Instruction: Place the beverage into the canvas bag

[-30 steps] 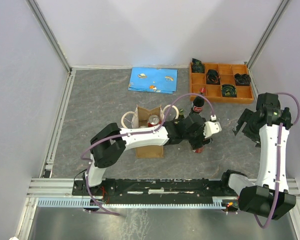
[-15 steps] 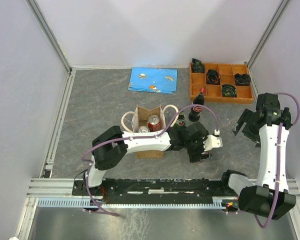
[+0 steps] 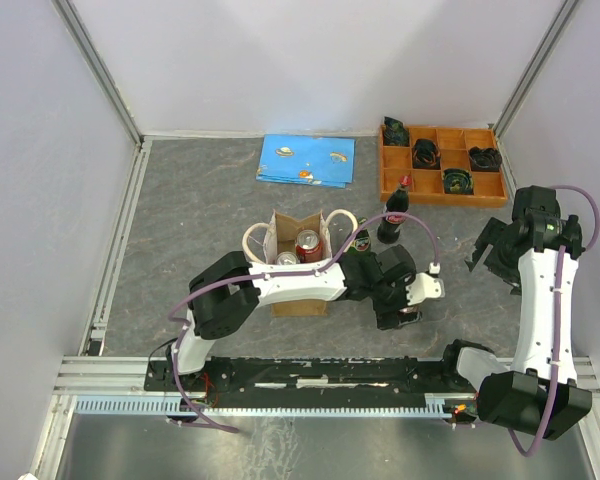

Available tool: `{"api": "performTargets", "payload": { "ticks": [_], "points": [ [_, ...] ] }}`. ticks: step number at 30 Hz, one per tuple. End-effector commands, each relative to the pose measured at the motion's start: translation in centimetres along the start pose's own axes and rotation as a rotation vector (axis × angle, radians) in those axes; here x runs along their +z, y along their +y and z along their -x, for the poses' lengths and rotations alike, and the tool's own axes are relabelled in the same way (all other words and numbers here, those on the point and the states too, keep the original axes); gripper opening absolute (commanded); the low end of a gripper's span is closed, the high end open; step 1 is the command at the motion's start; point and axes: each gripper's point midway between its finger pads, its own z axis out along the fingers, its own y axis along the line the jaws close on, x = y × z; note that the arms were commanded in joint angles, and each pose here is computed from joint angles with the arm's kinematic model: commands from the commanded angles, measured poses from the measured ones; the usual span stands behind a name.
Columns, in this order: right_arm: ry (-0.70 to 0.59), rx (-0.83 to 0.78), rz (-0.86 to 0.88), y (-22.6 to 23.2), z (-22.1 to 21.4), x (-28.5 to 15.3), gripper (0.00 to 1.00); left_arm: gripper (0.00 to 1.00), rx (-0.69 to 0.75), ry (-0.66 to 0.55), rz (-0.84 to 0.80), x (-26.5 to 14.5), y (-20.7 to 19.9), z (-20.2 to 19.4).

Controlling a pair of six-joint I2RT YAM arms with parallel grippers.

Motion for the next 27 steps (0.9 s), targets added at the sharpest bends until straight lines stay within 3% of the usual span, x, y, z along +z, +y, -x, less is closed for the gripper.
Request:
{"api": "performTargets", "payload": {
  "ticks": [1,11,14,19,20,23,27],
  "points": [
    [-0.033,0.02,0.016,0.2,0.5,-0.2,0.99,0.88,0.011,-0.109,0.006,-1.4,0.1,4.7],
    [-0.031,0.021,0.021,0.3,0.4,-0.3,0.99,0.86,-0.001,-0.116,0.019,-1.3,0.3,5.0],
    [-0.033,0.023,0.02,0.2,0.3,-0.4,0.99,0.67,-0.004,-0.105,0.016,-0.8,0.3,4.3],
    [-0.034,0.022,0.02,0.2,0.3,-0.5,0.99,0.09,-0.015,-0.119,-0.006,-1.0,-0.2,4.7],
    [-0.035,0.022,0.02,0.2,0.3,-0.5,0.99,0.03,-0.015,-0.129,-0.006,-1.4,-0.2,5.2],
    [-0.032,0.023,0.021,0.2,0.3,-0.5,0.99,0.03,-0.004,-0.177,0.017,-3.2,0.2,7.2],
    [-0.032,0.024,0.013,0.0,0.1,-0.4,0.99,0.03,0.035,-0.356,0.128,-10.1,2.6,14.2]
  ]
}}
